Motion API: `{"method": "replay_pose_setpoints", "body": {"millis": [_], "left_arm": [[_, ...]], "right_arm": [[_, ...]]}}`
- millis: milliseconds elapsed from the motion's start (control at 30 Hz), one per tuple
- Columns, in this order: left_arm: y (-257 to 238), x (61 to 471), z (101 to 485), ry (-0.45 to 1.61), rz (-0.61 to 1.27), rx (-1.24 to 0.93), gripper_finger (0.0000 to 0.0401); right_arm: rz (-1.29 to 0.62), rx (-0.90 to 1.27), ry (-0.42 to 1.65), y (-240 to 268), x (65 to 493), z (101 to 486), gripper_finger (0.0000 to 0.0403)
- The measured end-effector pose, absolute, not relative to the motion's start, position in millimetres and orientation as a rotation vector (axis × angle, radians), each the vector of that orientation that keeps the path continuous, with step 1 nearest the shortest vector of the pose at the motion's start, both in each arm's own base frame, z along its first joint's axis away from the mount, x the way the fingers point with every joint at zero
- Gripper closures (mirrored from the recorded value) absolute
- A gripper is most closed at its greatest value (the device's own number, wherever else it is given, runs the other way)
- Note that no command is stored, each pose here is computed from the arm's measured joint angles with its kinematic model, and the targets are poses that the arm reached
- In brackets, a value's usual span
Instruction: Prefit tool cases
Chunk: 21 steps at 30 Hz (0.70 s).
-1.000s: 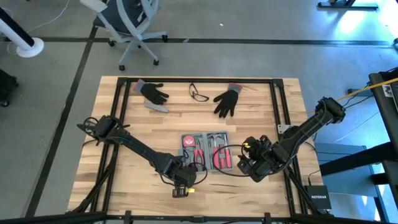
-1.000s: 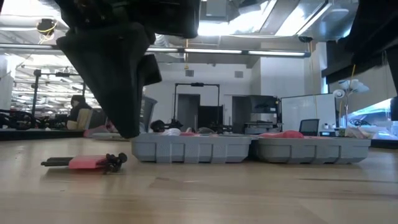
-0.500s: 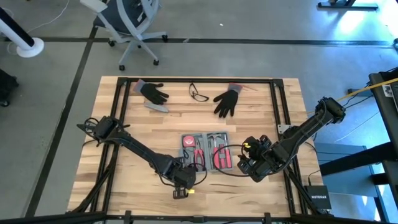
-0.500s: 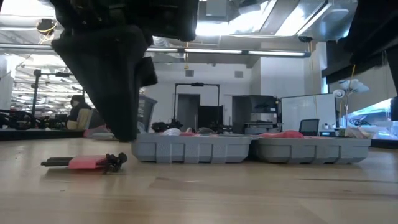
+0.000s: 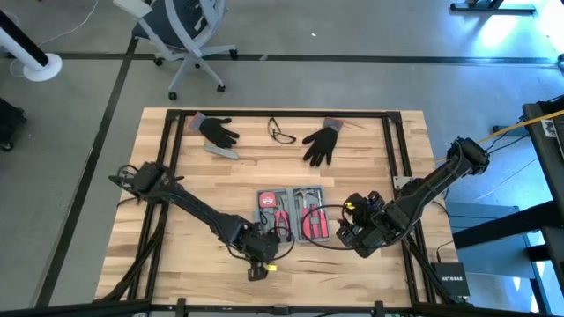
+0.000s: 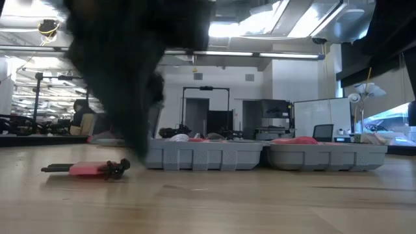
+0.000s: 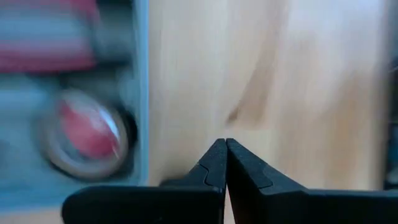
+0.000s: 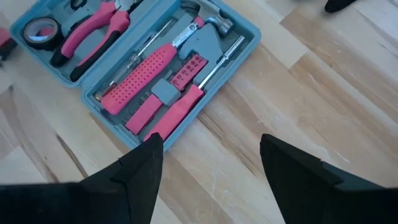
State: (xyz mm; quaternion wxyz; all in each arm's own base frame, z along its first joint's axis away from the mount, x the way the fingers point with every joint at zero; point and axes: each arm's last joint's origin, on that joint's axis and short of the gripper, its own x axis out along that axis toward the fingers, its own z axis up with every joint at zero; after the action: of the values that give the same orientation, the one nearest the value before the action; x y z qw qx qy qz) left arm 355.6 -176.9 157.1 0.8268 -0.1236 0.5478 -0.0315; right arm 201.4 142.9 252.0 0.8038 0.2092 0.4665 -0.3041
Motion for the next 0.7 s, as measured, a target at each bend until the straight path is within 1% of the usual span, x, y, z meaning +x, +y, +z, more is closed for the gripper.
{"method": "replay_pose_setpoints", "body": {"millis": [100,167,267,367,500,600,700], "left_arm": [[-174.8,355.3,188.8,1.072,-0.062,-0.269,0.0401],[-172.7,349.9,193.8,1.093,-0.041,-0.266,0.0401],[-175.6,341.5,190.6,1.15,-0.021,-0.248,0.0401],[-182.3,337.7,189.0,1.145,-0.039,-0.24,0.0401],[-185.3,332.7,170.9,1.2,-0.025,-0.216,0.0401],[-183.3,333.9,165.0,1.167,-0.032,-0.236,0.0401],[-177.7,331.6,148.0,1.185,-0.001,-0.254,0.0401]], "right_arm": [[-0.658,0.438,0.983,142.3,201.6,252.3,0.0146],[-0.661,0.436,0.978,142.1,201.7,252.2,0.0146],[-0.666,0.429,0.967,141.7,201.8,252.5,0.0146],[-0.666,0.428,0.967,141.6,201.7,252.4,0.0146],[-0.667,0.428,0.967,141.6,201.7,252.4,0.0146],[-0.667,0.428,0.966,141.6,201.7,252.5,0.0146],[-0.677,0.437,0.969,139.1,203.4,252.4,0.0146]]}}
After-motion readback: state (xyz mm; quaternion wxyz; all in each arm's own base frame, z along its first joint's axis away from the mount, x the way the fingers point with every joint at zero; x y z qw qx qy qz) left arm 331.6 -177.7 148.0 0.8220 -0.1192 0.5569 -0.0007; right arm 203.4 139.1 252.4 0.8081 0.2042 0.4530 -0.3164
